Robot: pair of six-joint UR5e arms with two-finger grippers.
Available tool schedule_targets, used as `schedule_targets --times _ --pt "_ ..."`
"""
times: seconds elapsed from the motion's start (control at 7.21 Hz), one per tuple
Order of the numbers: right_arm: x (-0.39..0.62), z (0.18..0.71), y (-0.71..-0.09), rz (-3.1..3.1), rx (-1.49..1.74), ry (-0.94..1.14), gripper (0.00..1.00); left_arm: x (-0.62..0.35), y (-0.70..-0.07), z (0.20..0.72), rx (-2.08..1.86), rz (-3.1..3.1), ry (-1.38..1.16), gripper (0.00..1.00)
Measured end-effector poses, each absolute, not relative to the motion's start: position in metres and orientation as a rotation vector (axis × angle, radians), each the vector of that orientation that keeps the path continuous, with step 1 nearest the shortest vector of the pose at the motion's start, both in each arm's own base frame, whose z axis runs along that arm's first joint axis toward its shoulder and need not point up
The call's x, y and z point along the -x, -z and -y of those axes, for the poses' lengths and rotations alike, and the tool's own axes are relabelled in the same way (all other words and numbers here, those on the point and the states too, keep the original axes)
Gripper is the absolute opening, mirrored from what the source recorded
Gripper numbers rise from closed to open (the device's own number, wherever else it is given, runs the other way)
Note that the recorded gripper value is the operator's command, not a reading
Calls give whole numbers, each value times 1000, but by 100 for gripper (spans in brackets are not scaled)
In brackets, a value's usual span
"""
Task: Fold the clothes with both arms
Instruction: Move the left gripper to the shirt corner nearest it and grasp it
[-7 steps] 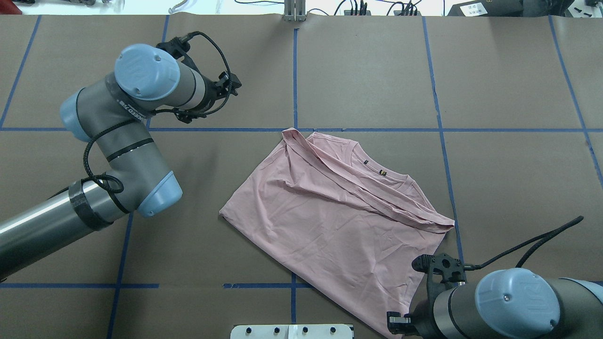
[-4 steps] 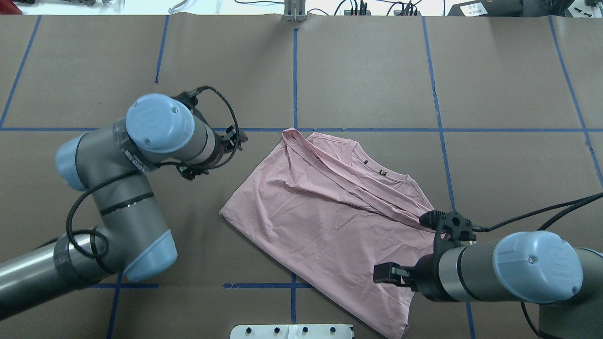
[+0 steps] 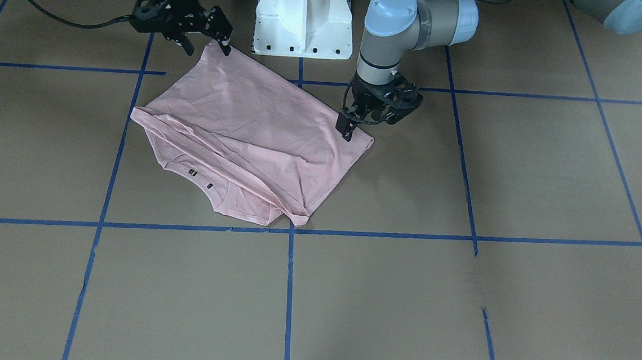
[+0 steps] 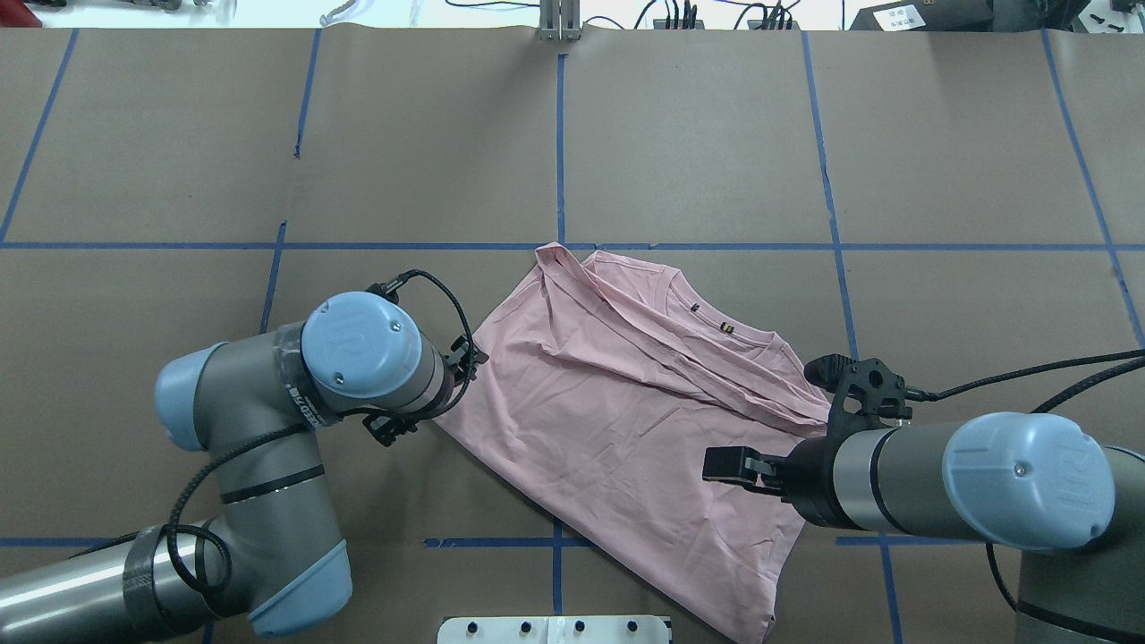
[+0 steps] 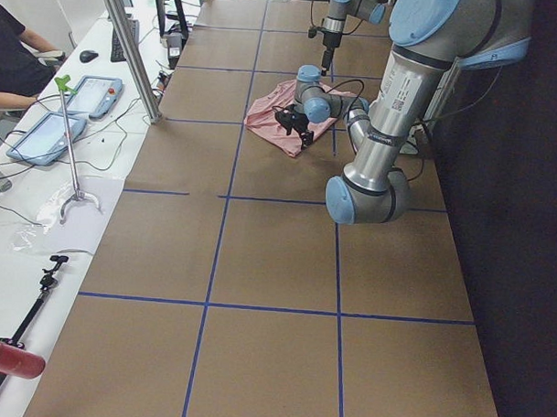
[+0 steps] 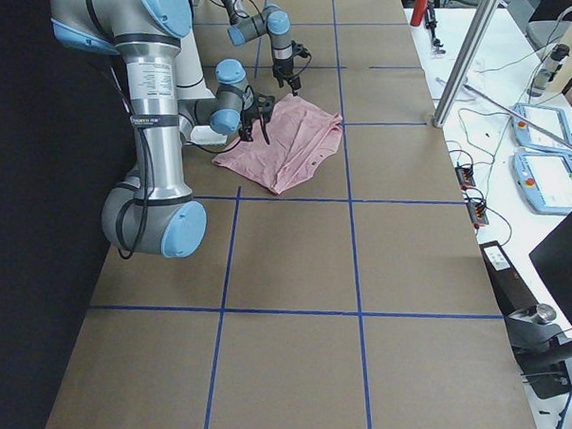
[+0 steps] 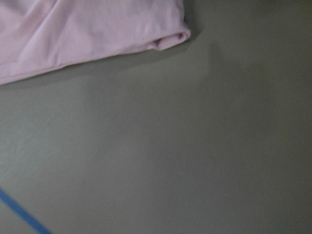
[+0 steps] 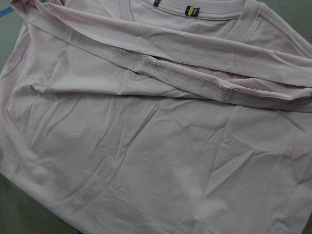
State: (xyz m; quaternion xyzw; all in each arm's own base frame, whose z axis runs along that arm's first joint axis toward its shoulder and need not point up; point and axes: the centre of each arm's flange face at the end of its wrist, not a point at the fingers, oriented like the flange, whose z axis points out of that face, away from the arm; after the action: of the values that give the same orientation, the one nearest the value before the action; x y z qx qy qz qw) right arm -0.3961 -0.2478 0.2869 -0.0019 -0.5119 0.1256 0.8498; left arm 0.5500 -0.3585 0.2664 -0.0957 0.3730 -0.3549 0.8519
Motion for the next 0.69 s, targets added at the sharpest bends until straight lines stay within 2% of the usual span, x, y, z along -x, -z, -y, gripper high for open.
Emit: schedule_targets --times 0.14,0.42,0.69 --pt "396 249 -286 1080 1 -267 100 -555 -272 356 208 -771 756 97" --pt "395 250 -284 1084 -1 -269 100 -560 -277 353 198 -762 768 77" --pt "395 251 -283 1088 -1 -270 100 -561 -280 354 184 -757 781 61"
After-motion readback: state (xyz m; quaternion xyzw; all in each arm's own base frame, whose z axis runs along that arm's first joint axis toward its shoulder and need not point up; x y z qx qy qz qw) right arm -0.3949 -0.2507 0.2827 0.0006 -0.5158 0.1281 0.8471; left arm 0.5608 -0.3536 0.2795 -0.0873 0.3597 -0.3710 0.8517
